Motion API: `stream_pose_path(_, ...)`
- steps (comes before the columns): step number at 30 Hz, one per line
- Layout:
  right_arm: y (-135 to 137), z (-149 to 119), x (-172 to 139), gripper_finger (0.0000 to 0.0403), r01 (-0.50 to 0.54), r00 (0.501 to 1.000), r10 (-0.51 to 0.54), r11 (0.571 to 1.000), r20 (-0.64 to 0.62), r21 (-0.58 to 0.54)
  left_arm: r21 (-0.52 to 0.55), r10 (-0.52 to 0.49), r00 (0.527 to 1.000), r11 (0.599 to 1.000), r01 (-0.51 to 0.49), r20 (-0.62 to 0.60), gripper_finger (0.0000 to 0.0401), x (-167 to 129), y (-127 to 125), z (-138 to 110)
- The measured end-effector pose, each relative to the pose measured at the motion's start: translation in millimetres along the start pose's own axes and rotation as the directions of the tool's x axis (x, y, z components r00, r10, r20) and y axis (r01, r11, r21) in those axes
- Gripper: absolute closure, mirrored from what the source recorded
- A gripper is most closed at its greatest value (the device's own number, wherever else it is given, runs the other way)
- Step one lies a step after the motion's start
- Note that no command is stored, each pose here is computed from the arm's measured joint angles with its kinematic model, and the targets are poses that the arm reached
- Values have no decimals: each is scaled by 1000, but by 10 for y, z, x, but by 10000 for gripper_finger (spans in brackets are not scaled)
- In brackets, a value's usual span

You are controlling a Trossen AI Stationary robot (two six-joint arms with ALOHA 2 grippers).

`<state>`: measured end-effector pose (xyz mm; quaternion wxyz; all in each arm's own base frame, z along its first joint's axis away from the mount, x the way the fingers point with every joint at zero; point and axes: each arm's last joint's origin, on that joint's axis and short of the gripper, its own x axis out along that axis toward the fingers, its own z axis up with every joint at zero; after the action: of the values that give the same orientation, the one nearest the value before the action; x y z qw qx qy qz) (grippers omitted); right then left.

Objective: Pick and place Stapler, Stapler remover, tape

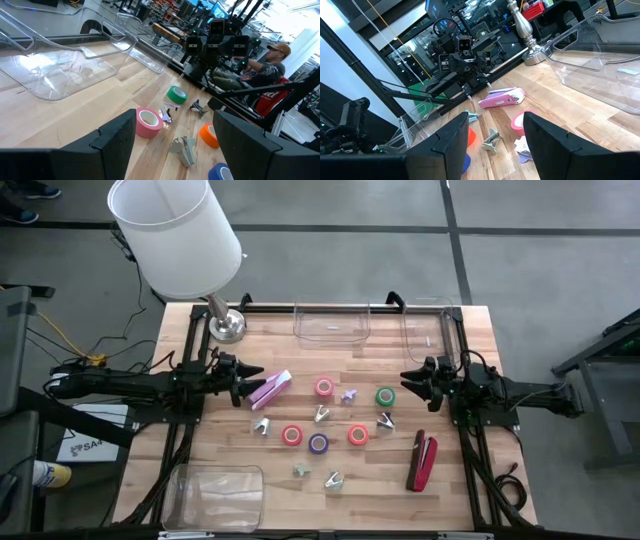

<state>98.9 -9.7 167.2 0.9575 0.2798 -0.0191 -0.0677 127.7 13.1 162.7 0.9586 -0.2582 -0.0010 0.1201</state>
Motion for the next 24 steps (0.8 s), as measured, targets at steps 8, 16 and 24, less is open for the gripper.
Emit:
stream_pose_path(8,0,0,0,221,0,1000,0,1000,0,0,0,0,1000,1000,0,0,141,0,0,0)
stream_pose_path(16,0,0,0,221,-1,1000,1,1000,-1,18,0,0,1000,1000,0,0,141,0,0,0)
stream_pose_path(24,1,-2,0,221,-3,1000,3,998,-3,66,0,0,1000,1000,0,0,141,0,0,0)
